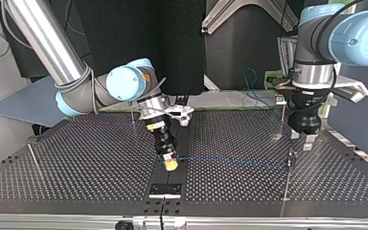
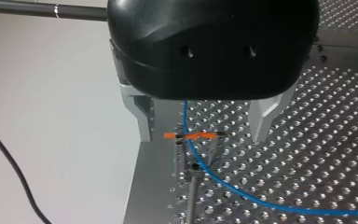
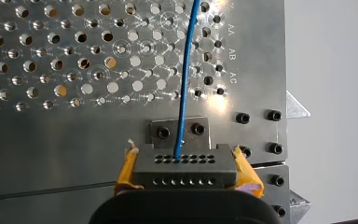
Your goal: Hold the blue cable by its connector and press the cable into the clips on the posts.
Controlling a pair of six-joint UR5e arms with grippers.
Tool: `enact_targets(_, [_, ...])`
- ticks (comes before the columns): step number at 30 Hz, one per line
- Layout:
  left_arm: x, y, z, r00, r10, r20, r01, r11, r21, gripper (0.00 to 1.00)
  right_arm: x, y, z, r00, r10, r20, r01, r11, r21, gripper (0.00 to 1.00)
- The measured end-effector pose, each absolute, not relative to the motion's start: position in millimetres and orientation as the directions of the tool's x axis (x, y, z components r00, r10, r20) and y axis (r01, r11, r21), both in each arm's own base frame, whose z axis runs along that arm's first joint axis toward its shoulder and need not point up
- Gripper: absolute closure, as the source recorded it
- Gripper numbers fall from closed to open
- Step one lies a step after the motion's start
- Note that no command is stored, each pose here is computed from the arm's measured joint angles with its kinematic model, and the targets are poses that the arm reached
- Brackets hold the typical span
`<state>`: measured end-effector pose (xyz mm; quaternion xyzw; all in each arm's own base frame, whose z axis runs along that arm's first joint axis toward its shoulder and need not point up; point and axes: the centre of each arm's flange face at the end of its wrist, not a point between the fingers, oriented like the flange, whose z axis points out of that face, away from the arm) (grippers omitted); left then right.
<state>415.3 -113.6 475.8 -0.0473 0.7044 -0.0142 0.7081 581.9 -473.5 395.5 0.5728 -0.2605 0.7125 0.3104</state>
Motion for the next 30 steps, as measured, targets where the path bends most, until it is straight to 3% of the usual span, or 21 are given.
enact_targets(30, [418.4, -111.3, 477.0, 0.017, -0.116, -0.993, -0.051, 0.992, -0.117, 0.00, 581.7, -473.6, 395.3, -0.152, 0.140, 0.978, -0.739, -0.673, -0.018, 1.00])
